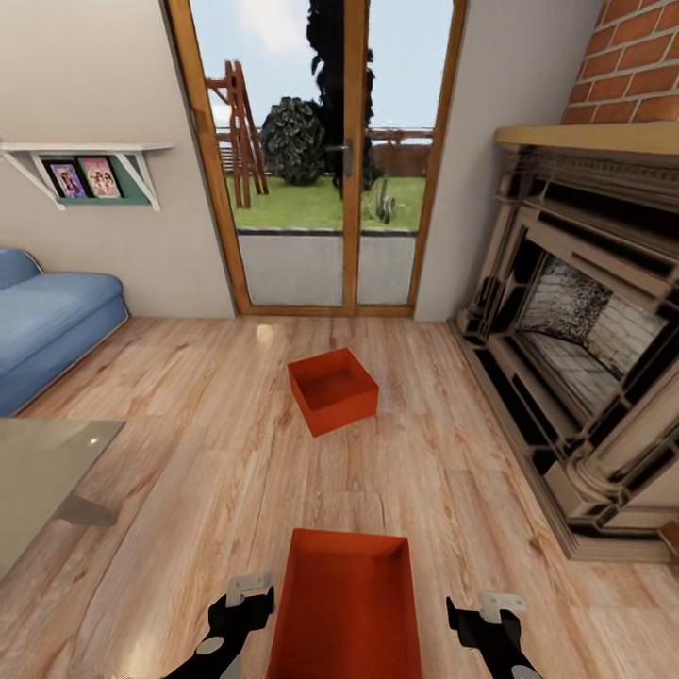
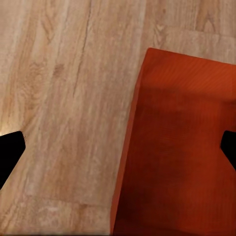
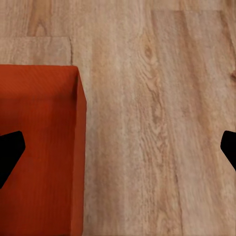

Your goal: Move the two storage containers from the living room to the garage. In the garage, place one container on the floor and stack the other container on top of it (either order is fine).

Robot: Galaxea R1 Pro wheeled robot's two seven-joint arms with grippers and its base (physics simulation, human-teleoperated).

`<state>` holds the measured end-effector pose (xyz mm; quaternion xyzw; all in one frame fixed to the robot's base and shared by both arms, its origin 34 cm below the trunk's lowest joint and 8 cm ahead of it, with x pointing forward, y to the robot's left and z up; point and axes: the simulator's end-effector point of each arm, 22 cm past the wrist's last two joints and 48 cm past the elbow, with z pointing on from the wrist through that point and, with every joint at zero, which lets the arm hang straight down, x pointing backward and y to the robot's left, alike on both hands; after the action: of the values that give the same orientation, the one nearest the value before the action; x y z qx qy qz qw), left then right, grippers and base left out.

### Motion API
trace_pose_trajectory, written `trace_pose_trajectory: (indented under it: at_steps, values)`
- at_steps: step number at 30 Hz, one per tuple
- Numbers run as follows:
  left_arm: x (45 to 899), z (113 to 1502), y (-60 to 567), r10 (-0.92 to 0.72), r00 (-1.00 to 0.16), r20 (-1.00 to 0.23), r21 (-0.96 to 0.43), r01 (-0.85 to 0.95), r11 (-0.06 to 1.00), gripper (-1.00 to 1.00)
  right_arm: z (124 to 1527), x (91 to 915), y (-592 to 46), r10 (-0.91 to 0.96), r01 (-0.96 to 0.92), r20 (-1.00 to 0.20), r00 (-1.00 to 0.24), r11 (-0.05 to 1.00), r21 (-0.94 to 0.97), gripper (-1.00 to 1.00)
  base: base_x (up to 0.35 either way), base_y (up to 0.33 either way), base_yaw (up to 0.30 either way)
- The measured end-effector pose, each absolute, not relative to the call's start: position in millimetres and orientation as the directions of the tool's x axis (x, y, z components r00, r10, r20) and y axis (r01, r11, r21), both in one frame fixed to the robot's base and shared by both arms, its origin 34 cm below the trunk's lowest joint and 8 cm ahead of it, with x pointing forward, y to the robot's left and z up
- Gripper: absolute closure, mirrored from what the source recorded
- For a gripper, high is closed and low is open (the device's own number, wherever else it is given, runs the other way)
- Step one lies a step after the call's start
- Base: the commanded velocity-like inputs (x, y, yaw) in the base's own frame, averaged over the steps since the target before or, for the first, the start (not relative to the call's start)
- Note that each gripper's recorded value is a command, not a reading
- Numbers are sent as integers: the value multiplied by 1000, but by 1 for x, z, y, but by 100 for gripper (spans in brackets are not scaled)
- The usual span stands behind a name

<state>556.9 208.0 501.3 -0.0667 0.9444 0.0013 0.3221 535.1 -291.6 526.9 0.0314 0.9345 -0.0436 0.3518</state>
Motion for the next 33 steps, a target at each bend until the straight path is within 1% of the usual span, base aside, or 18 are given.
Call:
trace_pose_trajectory:
  at_steps: [11,33]
  values:
    - [551,494,204,-127,-795,-593,-43,-127,991,-100,520,529,-292,29,92,-646,-763,994,-63,-100,0,0,93]
    - [546,488,199,-114,-806,-581,-38,-113,993,-100,512,523,-292,31,90,-641,-767,994,-60,-100,0,0,3]
